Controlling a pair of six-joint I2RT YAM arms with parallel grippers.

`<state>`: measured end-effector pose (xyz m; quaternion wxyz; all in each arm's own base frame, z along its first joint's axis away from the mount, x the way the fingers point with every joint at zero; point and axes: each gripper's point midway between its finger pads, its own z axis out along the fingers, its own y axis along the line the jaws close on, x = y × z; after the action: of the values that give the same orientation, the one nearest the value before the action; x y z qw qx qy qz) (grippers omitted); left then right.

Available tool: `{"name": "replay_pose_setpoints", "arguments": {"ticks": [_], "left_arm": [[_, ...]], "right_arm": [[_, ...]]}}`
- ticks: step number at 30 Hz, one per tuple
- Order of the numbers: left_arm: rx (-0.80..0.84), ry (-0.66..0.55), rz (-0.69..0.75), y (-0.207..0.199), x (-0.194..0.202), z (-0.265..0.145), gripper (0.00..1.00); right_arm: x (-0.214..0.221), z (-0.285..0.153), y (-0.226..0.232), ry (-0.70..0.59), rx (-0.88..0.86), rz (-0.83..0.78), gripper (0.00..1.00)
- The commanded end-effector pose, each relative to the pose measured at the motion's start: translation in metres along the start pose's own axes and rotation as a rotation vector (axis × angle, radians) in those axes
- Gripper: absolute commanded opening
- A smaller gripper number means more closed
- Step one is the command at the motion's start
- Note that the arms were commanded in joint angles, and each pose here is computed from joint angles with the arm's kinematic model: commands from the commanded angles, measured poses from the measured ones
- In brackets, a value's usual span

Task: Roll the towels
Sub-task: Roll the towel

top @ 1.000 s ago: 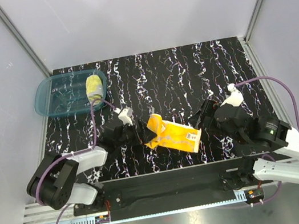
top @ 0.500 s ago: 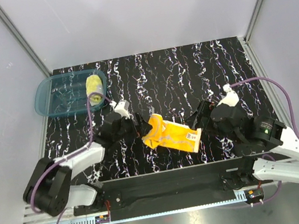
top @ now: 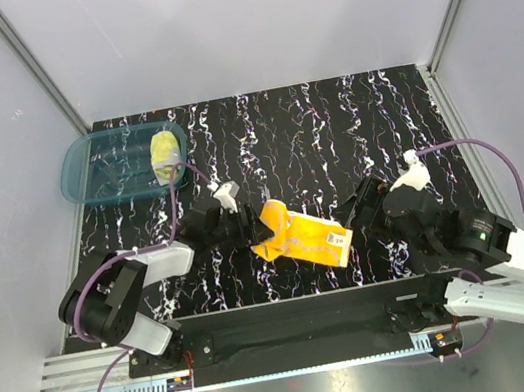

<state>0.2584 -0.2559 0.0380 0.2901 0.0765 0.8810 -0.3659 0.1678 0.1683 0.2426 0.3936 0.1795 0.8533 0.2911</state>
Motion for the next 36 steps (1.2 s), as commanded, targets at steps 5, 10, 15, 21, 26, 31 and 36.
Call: {"name": "replay_pose_setpoints", "arguments": {"ticks": [5, 10, 15, 21, 26, 31, 36], "left_arm": [[0.105, 0.099, 0.066, -0.025, 0.023, 0.004, 0.42], [0.033, 0.094, 0.112, -0.026, 0.017, 0.009, 0.12], [-0.240, 0.075, 0.190, -0.010, -0.013, -0.007, 0.05], [-0.541, 0.036, 0.281, 0.004, -0.047, -0.036, 0.05], [-0.751, 0.014, 0.408, 0.005, -0.053, -0.043, 0.00], [-1.007, 0.033, 0.607, 0.011, -0.054, -0.029, 0.00], [-1.141, 0.034, 0.716, 0.010, -0.051, -0.010, 0.00]], "right_arm": [[-0.004, 0.002, -0.008, -0.031, 0.023, 0.015, 0.95], [-0.004, -0.001, -0.012, -0.033, 0.021, 0.027, 0.96], [-0.004, -0.006, -0.015, -0.037, 0.010, 0.041, 0.95], [-0.004, -0.010, -0.020, -0.035, 0.015, 0.042, 0.93], [0.002, -0.005, -0.023, -0.017, 0.025, 0.030, 0.92], [0.006, -0.004, -0.024, -0.004, 0.020, 0.027, 0.92], [0.005, -0.009, -0.028, -0.009, 0.015, 0.032, 0.92]]}}
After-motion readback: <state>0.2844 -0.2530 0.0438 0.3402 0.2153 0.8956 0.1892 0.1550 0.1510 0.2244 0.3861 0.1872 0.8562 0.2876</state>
